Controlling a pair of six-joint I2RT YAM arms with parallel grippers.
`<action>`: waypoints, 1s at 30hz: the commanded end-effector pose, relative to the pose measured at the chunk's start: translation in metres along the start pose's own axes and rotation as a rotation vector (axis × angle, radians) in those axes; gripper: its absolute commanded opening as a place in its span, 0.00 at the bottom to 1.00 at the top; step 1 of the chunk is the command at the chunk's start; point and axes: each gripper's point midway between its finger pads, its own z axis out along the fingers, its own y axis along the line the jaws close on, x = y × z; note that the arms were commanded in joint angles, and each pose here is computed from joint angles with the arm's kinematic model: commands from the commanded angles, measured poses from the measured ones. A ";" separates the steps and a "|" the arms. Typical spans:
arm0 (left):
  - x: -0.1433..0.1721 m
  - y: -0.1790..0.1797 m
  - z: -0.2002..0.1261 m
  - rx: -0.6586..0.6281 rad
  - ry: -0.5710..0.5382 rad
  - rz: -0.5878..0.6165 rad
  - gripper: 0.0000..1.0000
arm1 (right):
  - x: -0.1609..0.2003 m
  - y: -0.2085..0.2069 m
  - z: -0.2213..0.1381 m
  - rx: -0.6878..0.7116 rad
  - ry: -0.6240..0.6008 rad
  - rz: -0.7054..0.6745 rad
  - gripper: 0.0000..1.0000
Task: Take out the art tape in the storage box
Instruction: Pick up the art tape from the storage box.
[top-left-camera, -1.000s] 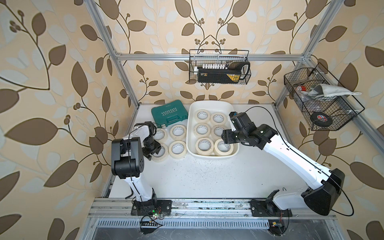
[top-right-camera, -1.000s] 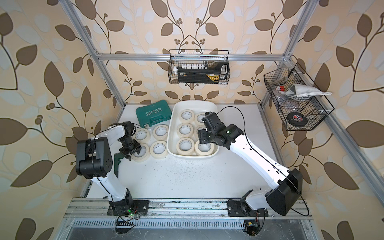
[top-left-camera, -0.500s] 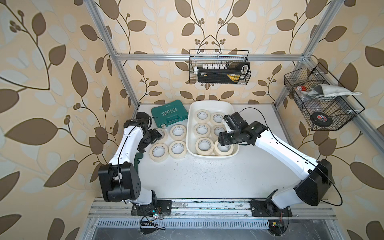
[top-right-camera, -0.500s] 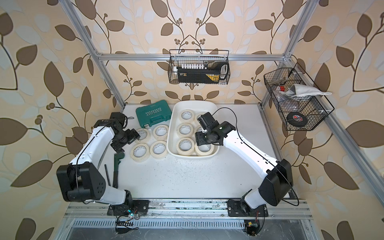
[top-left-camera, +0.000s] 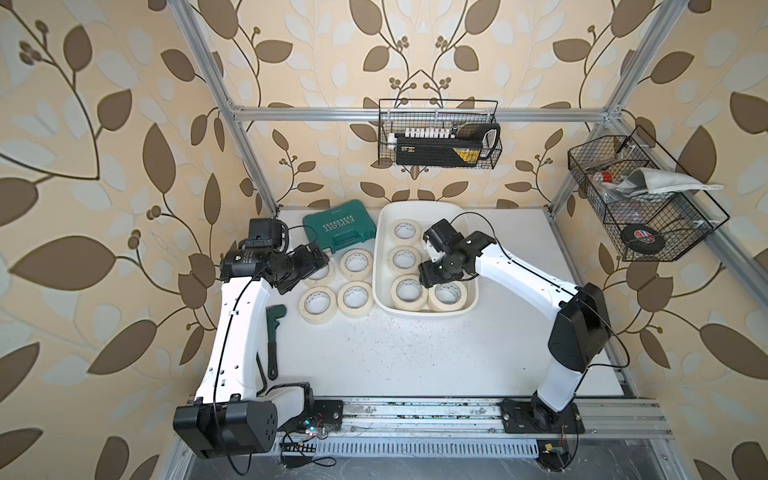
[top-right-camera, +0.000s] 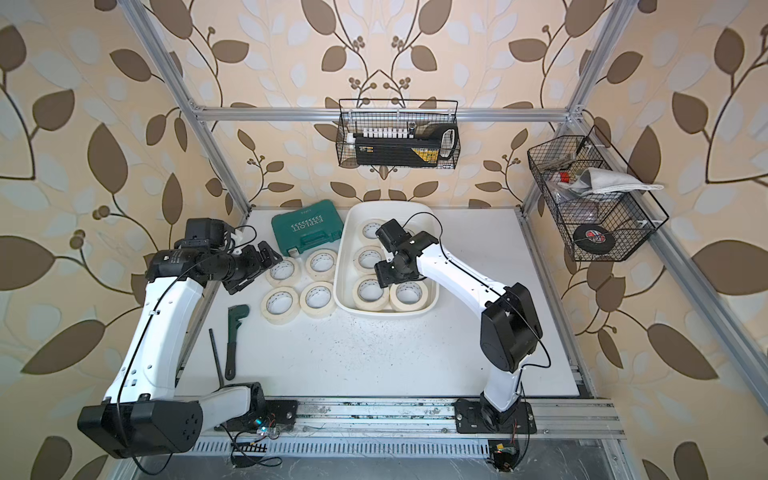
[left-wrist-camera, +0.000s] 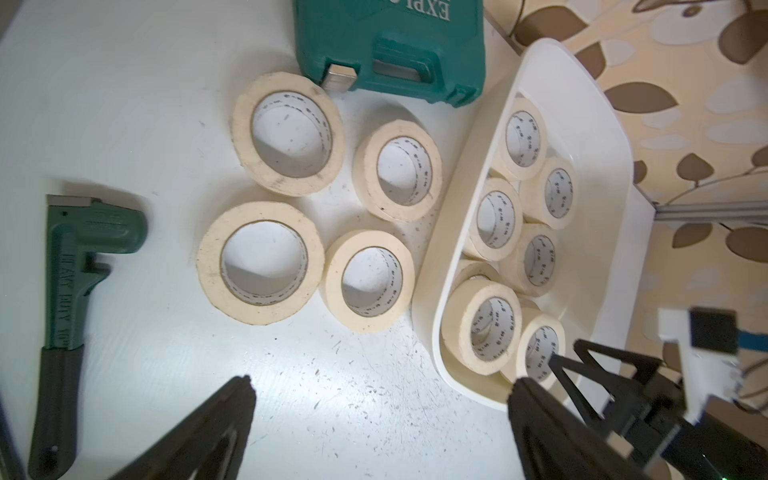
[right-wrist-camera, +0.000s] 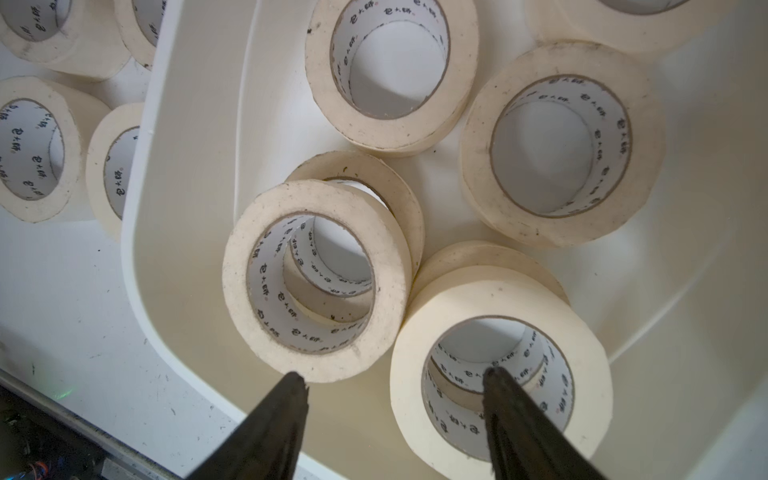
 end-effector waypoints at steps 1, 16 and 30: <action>0.016 -0.039 -0.008 0.211 0.069 0.098 0.99 | -0.005 0.008 0.004 -0.010 0.016 -0.050 0.68; 0.057 -0.094 0.004 0.360 0.163 0.290 0.99 | -0.001 0.014 0.057 0.031 0.110 -0.086 0.65; 0.067 -0.102 0.013 0.383 0.186 0.333 0.99 | -0.004 0.009 0.075 0.060 0.142 -0.091 0.48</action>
